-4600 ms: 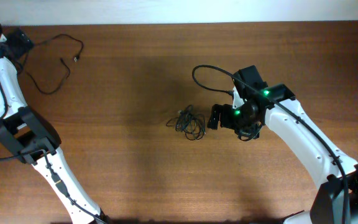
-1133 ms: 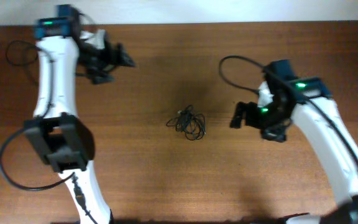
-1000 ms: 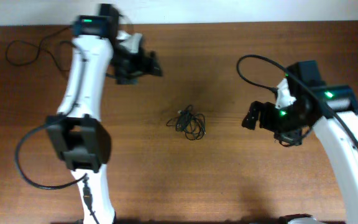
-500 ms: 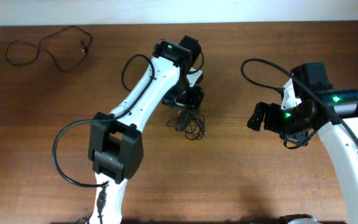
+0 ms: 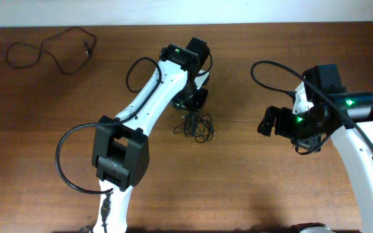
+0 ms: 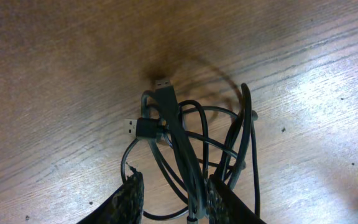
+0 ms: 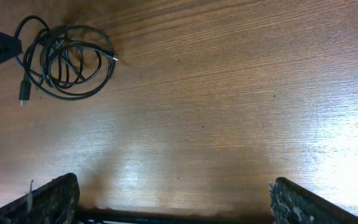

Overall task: Untangle cables
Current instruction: 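Move the left gripper back over the central cable bundle, then lower the left gripper and grasp a cable from the bundle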

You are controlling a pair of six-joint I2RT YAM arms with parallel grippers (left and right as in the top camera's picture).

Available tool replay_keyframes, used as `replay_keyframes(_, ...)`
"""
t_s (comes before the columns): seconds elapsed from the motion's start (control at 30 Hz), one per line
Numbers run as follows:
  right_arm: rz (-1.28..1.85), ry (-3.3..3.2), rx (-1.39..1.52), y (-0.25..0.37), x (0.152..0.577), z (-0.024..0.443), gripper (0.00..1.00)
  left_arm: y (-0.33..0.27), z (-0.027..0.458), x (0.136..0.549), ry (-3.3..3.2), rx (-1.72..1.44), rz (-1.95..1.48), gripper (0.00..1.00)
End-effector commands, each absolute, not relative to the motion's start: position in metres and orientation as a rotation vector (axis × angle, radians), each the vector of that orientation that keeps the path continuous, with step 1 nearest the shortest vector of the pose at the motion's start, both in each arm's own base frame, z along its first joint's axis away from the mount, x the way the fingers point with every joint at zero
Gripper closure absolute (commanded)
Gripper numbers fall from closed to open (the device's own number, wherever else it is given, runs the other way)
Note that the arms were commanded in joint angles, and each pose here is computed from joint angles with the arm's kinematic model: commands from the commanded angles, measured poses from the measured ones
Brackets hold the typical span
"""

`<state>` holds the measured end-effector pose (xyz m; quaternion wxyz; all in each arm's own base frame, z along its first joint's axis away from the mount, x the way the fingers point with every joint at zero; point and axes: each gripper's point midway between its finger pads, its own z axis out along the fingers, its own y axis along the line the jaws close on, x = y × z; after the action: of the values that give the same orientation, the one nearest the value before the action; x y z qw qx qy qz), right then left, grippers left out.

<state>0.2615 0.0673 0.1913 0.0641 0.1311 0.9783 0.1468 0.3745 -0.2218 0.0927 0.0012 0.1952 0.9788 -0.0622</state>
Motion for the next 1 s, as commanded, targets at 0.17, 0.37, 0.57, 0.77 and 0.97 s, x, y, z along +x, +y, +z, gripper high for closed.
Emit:
replay_keyframes(0.17, 0.422, 2.942, 0.391, 0.064, 0.265, 0.193, 0.01, -0.233, 0.089, 0.364, 3.074, 0.679, -0.172, 0.72)
replay_keyframes(0.37, 0.422, 2.943, 0.391, 0.064, 0.265, 0.193, 0.01, -0.232, 0.089, 0.363, 3.077, 0.68, -0.17, 0.75)
replay_keyframes(0.57, 0.438, 2.943, 0.389, 0.066, 0.265, 0.194, 0.01, -0.224, 0.088, 0.368, 3.068, 0.677, -0.091, 0.75)
replay_keyframes(0.77, 0.438, 2.943, 0.389, 0.066, 0.265, 0.194, 0.01, -0.225, 0.086, 0.366, 3.074, 0.677, -0.096, 0.76)
replay_keyframes(0.97, 0.438, 2.943, 0.389, 0.066, 0.265, 0.194, 0.01, -0.222, 0.072, 0.362, 3.093, 0.68, -0.09, 0.75)
